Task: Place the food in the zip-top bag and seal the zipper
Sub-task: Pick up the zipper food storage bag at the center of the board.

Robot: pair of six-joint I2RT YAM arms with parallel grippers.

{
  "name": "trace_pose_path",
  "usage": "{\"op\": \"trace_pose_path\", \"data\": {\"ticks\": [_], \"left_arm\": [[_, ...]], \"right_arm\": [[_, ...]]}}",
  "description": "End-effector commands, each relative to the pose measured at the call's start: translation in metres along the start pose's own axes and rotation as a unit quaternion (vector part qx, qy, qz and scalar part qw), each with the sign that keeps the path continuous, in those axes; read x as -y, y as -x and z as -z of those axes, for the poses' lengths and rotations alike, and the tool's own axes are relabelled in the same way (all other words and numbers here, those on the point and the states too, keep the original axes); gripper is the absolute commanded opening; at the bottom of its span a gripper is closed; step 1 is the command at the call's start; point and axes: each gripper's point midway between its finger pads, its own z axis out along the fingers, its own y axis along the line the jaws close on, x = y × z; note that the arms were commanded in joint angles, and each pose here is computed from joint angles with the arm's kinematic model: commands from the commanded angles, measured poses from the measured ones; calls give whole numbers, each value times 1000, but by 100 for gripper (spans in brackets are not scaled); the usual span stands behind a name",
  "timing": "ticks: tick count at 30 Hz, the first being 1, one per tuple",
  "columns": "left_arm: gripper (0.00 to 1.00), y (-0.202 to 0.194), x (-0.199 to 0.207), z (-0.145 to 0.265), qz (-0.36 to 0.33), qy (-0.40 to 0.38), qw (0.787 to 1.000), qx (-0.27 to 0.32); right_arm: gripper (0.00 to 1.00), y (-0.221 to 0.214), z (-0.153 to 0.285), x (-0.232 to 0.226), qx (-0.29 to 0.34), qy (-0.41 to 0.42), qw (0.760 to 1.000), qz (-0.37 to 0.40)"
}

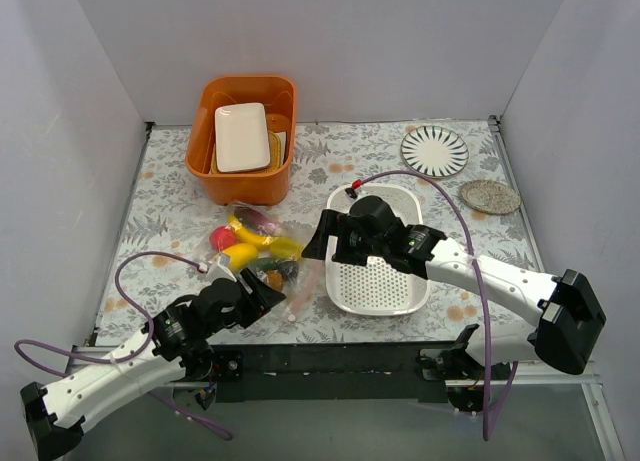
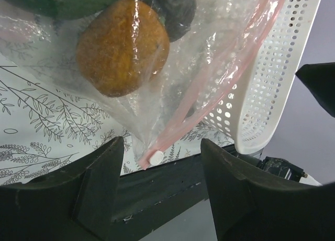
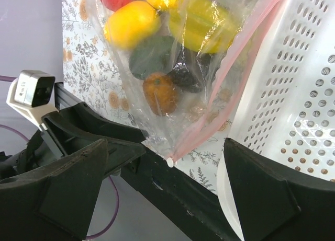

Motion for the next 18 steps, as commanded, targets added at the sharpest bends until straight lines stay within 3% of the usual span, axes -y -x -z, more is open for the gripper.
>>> {"op": "trace_pose_path", "data": {"ticks": [1,7,13,18], "left_arm": [[60,-7,7,-7,206,11,978,-19],[60,-15,3,-19,216,12,976,-32],[56,-6,13,-29,222,-11,975,-8],[38,-2,15,-40,248,-31,968,4]], "right_arm": [[98,23,16,-21,36,24,999,11],[98,24,13,-14,41,12,999,10],[98,25,11,-14,39,14,999,13],[98,25,10,-13,37,10,999,15]]}}
